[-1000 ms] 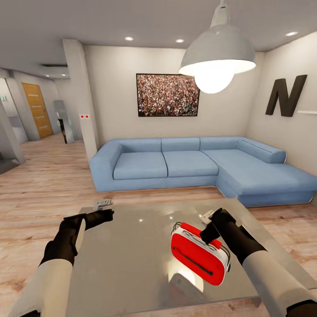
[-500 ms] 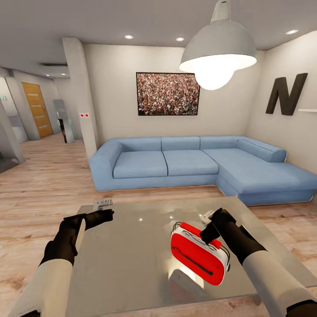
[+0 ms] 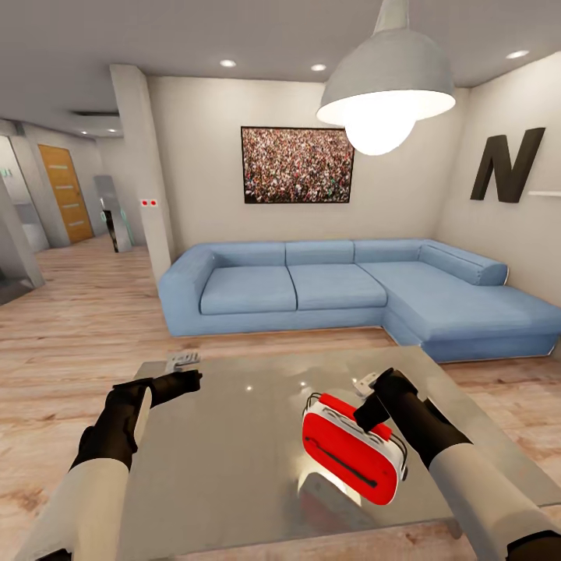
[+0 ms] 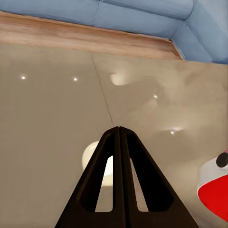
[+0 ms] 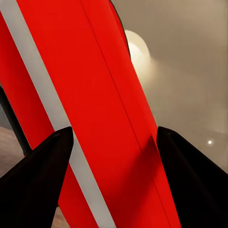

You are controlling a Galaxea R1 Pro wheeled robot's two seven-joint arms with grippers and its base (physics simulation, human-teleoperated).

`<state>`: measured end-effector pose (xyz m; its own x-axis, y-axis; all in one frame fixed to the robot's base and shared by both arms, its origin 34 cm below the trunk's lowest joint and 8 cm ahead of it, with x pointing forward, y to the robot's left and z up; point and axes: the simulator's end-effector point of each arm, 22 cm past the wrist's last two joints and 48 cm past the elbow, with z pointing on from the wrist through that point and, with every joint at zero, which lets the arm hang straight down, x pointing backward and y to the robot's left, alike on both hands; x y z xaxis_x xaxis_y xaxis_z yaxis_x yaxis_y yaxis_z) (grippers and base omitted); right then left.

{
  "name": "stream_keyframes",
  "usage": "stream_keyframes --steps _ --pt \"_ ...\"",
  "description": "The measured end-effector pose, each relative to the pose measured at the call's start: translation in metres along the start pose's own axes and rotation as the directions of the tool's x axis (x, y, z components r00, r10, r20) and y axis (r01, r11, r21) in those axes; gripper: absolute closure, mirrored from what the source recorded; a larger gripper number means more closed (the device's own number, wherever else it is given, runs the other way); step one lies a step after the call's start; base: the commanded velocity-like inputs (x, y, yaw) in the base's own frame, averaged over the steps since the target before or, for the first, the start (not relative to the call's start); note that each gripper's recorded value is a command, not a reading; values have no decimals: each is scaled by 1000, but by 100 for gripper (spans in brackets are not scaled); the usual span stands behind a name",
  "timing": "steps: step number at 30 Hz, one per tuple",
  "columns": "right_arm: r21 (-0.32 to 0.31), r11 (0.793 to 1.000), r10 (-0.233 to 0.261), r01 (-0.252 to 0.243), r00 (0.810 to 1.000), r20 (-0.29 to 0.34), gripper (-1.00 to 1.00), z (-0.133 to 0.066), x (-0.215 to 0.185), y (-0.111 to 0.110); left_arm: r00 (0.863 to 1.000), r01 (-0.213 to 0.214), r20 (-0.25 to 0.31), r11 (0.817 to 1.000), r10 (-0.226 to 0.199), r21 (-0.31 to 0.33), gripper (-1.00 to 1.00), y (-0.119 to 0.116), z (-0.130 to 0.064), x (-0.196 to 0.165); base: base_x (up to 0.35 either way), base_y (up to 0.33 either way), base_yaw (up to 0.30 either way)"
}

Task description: Turn on the radio receiver that's on the table in the living room.

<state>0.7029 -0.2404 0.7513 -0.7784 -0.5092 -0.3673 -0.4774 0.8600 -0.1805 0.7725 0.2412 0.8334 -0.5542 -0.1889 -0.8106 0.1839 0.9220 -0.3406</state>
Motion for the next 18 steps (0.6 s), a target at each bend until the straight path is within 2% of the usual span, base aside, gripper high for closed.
stream_keyframes --steps 12,18 --pt "1 1000 1 -1 1000 1 100 19 10 5 1000 0 0 1000 0 0 100 7 9 19 0 0 0" --pt "0 1000 0 0 1000 0 100 19 10 5 1000 0 0 1000 0 1 100 7 9 19 0 0 0"
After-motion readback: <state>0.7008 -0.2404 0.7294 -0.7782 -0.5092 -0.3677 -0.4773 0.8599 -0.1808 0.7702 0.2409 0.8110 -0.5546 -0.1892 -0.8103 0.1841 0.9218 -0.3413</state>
